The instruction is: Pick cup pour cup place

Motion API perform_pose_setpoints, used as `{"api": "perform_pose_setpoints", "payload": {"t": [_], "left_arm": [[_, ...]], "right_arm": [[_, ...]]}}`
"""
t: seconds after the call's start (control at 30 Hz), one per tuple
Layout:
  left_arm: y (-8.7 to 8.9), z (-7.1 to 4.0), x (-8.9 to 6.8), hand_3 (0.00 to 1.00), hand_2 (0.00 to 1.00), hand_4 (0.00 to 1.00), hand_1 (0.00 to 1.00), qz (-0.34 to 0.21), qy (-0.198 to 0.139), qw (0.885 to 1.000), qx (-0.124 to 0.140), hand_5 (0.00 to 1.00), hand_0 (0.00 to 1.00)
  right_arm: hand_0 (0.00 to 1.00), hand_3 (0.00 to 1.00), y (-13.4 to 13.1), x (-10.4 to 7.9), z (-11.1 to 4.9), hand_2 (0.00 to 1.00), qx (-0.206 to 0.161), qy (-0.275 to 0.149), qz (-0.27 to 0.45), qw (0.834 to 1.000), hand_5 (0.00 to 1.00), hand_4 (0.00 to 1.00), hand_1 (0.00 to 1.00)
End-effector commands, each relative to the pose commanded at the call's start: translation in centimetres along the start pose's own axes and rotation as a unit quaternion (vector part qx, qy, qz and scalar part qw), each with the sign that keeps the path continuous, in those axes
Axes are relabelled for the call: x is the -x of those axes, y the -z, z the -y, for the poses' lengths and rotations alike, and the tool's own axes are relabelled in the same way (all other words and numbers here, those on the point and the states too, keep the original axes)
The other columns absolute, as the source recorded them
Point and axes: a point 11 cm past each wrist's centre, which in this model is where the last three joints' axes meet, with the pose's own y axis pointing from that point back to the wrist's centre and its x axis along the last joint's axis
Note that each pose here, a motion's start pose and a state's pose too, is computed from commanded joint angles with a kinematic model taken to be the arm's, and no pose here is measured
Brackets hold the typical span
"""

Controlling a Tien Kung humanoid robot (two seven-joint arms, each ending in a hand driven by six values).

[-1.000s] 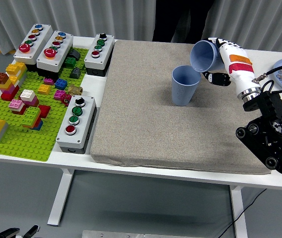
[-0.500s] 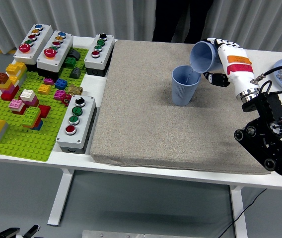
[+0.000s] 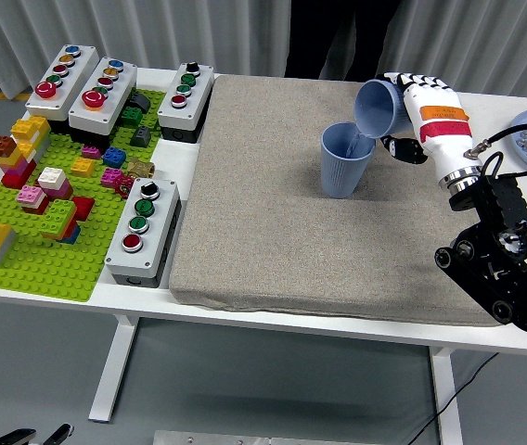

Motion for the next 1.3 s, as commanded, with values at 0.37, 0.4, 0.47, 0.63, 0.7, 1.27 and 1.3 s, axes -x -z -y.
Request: {"api": "perform_pose_setpoints", "payload": {"t": [0.37, 0.4, 0.47, 0.63, 0.7, 1.27, 1.3], "left_arm": [[-0.1, 0.0, 0.0, 0.716, 0.83, 0.511, 0.785, 0.0, 0.0, 1.0, 0.001, 0.984, 0.765], [-0.1, 0.0, 0.0, 0.716, 0.83, 0.511, 0.785, 0.0, 0.0, 1.0, 0.001, 0.984, 0.765], [-0.1, 0.0, 0.0, 0.716, 0.83, 0.511, 0.785, 0.0, 0.0, 1.0, 0.001, 0.985, 0.764], [-0.3, 0.0, 0.0, 0.716, 0.83, 0.511, 0.785, 0.0, 0.0, 1.0, 0.003, 0.985, 0.764], [-0.3, 0.0, 0.0, 0.715, 0.829, 0.51, 0.785, -0.001, 0.0, 1.0, 0.003, 0.985, 0.764], [-0.3, -0.1, -0.1, 0.716, 0.83, 0.511, 0.785, -0.001, -0.001, 1.0, 0.003, 0.985, 0.764], [-0.3, -0.1, -0.1, 0.715, 0.829, 0.511, 0.785, -0.001, -0.001, 1.0, 0.003, 0.985, 0.764]], "right_arm": [[0.844, 0.73, 0.3, -0.2, 0.1, 0.612, -0.004, -0.003, -0.032, 0.999, 0.002, 0.604, 0.724], [0.844, 0.73, 0.4, -0.2, 0.1, 0.612, -0.006, -0.003, -0.036, 0.999, 0.002, 0.604, 0.724], [0.85, 0.727, 0.4, -0.4, 0.2, 0.615, -0.007, -0.005, -0.044, 0.999, 0.002, 0.6, 0.726], [0.85, 0.727, 0.7, -0.5, 0.2, 0.615, -0.015, -0.004, -0.059, 0.998, 0.002, 0.6, 0.726], [0.853, 0.723, 0.8, -0.5, 0.2, 0.616, -0.019, -0.004, -0.068, 0.997, 0.002, 0.599, 0.73], [0.866, 0.721, 1.6, -1.0, 0.2, 0.618, -0.014, -0.018, -0.107, 0.994, 0.002, 0.597, 0.732], [0.867, 0.721, 1.6, -1.0, 0.2, 0.619, -0.013, -0.018, -0.108, 0.994, 0.002, 0.595, 0.733]]}}
